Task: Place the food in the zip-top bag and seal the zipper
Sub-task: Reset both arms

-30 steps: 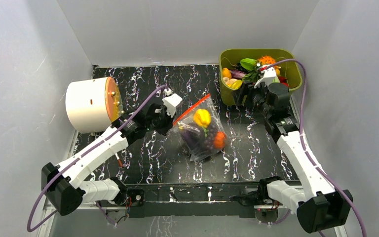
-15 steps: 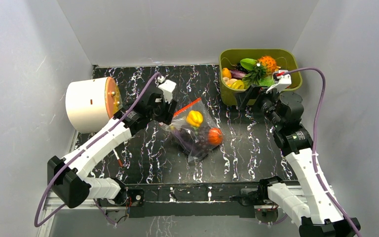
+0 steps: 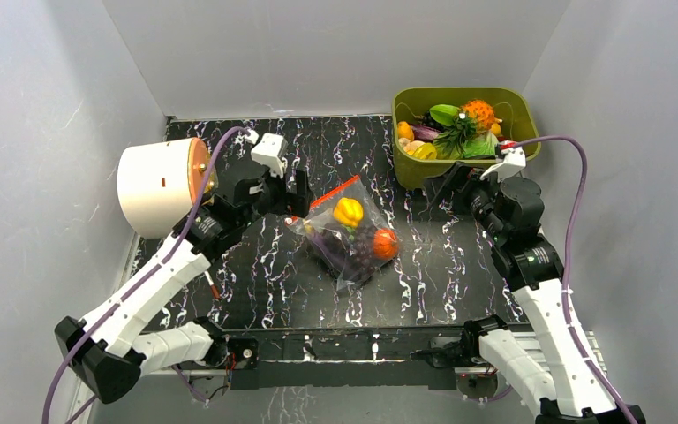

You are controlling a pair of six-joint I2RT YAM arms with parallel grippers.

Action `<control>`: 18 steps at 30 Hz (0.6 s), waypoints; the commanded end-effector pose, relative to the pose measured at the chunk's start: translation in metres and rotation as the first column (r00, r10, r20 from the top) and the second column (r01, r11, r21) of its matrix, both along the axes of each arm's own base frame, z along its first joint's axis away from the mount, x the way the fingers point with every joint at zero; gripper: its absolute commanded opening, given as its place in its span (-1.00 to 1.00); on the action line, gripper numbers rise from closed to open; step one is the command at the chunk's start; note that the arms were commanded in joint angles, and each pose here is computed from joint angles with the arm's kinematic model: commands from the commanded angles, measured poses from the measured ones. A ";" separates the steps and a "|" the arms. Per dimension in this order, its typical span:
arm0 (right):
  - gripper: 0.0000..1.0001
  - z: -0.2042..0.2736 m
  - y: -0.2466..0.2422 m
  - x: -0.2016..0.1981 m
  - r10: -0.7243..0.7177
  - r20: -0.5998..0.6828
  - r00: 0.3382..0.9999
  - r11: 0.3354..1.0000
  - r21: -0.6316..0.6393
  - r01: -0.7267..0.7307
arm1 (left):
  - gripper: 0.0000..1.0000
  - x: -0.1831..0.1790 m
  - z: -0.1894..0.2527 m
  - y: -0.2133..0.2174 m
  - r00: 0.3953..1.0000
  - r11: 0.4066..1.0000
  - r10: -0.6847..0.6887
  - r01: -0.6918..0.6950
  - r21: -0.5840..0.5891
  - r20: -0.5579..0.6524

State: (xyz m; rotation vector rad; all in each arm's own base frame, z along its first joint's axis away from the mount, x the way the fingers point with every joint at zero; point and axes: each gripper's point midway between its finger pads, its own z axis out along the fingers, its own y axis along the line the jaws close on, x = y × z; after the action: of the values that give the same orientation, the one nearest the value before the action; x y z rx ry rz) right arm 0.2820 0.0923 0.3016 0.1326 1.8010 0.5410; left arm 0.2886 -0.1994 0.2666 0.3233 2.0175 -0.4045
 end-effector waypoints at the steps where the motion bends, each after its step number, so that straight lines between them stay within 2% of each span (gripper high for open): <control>1: 0.96 0.010 0.000 -0.001 0.009 0.047 0.999 1.000 -0.002 -0.009 | 0.97 -0.007 0.012 0.009 0.998 0.995 0.045 -0.042 -0.089 0.037; 11: 0.96 0.028 0.002 -0.006 0.026 0.077 0.997 1.000 0.005 -0.027 | 0.97 -0.018 0.043 0.015 0.991 0.983 0.053 -0.030 -0.182 0.126; 18: 0.96 0.027 0.003 -0.010 0.030 0.074 0.997 1.000 0.009 -0.030 | 0.97 -0.018 0.046 0.025 0.985 0.980 0.100 -0.073 -0.187 0.140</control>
State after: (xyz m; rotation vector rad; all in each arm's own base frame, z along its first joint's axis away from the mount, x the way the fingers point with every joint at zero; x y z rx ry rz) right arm 0.2771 0.0956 0.2996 0.1085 1.8070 0.5590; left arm 0.2671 -0.1836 0.3051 0.2032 1.8577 -0.5149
